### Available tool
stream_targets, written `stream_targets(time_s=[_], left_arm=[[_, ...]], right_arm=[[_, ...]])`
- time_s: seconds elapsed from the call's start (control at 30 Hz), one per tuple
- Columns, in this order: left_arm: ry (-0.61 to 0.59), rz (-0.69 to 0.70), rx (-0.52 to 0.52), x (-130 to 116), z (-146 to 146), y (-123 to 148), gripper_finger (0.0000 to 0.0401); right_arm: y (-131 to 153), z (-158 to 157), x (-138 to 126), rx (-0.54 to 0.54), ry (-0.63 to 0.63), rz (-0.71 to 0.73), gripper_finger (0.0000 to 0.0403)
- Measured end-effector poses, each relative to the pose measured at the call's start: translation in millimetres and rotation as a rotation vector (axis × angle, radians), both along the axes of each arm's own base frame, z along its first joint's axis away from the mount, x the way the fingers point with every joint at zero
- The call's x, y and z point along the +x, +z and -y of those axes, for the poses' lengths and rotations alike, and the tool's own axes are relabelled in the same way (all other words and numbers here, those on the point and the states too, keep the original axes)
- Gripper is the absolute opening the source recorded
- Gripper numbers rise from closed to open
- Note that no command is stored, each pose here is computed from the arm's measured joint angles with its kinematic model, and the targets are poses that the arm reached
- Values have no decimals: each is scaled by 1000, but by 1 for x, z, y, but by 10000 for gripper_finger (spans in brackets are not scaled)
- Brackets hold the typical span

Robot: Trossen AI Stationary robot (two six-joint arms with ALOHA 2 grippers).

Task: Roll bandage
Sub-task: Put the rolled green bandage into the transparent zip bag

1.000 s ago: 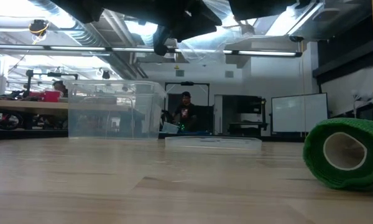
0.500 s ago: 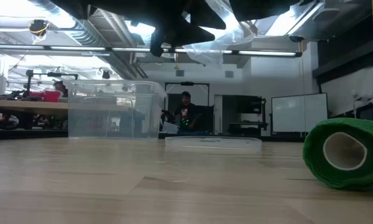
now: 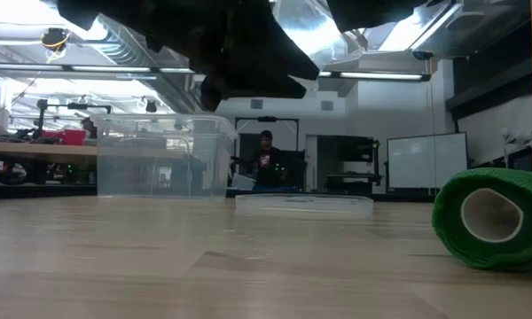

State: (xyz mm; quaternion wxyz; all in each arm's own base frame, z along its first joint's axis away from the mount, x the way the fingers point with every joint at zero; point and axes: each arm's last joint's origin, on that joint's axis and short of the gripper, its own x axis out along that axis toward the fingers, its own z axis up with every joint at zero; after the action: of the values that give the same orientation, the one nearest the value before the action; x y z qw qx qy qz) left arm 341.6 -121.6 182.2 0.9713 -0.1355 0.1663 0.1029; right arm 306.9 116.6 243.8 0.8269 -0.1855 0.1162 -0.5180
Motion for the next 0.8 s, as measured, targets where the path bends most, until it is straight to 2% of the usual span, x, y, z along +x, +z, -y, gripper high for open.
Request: stream_targets(time_s=[0.07, 0.17, 0.37, 0.5, 0.67, 0.8], left_arm=[[-4, 20, 17, 1, 0, 2, 137], [-16, 67, 96, 4, -2, 8, 140], [-51, 137, 438, 7, -3, 22, 132], [-24, 198, 589, 7, -1, 34, 119], [43, 215, 708, 4, 2, 42, 100], [166, 187, 730, 3, -2, 45, 83]], right_arm=[[0, 0, 0, 0, 0, 0, 1], [0, 0, 0, 0, 4, -1, 1], [-1, -1, 1, -3, 38, -18, 1], [-4, -1, 1, -17, 49, -51, 4], [-7, 0, 0, -37, 53, -97, 2], [-8, -1, 2, -26, 104, -96, 3]])
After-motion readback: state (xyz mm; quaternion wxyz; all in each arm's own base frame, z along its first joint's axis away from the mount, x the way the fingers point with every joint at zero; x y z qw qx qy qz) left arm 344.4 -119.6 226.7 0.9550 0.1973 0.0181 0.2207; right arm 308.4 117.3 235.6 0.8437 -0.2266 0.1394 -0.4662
